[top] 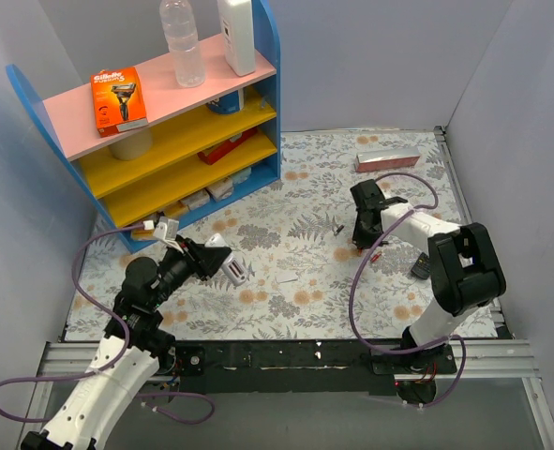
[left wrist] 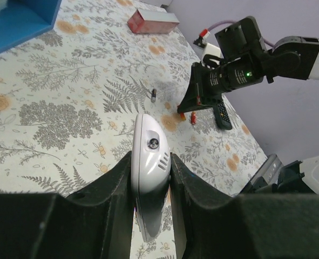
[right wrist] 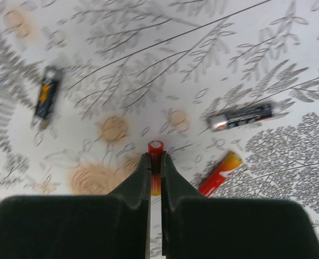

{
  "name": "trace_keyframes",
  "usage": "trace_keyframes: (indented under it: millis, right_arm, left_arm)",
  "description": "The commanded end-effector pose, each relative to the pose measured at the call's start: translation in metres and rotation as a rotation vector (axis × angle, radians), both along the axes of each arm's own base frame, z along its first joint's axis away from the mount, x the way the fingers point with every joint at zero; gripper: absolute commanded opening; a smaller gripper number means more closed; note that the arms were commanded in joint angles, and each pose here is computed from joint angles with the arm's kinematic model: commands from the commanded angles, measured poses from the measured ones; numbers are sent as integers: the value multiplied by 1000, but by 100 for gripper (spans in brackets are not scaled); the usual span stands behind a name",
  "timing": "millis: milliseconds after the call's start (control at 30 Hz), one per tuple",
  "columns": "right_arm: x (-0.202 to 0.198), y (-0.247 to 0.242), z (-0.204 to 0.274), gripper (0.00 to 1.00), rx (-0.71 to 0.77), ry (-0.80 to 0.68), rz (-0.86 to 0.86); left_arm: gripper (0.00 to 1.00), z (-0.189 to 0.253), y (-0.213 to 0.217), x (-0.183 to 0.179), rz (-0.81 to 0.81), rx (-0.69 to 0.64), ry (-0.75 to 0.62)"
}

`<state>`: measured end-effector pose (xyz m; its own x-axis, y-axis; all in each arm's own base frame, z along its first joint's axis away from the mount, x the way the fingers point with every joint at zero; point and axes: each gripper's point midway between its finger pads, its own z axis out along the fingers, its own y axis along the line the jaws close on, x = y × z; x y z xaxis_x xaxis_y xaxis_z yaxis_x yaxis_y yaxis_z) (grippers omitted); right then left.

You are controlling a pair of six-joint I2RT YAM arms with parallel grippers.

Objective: Load the batteries into the remote control

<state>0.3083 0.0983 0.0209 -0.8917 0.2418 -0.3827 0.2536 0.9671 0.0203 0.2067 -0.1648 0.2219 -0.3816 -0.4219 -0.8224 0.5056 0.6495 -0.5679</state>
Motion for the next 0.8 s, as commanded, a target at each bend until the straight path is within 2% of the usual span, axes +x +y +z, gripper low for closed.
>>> trace_keyframes:
  millis: [0,167,333,533,767]
  right_arm:
    - [12,32,46,1,28,-180,160]
    - [11,79,99,1,106,-358,355]
    - [-10,127,163,1,279,-573,574]
    - [-54,180,229,1,459,-769,837]
    - [-92,207,269,1,544,-951,1005]
  left_arm:
    - [0,8,-13,-9,-91,-57,-44]
    - [0,17,-28,-17,-190,-154,-76]
    - [0,30,-45,-12,-285,-242,-104]
    - [0,51,-66,3,-356,-299,-39]
    - [0,48,-91,28,-308,-309,73]
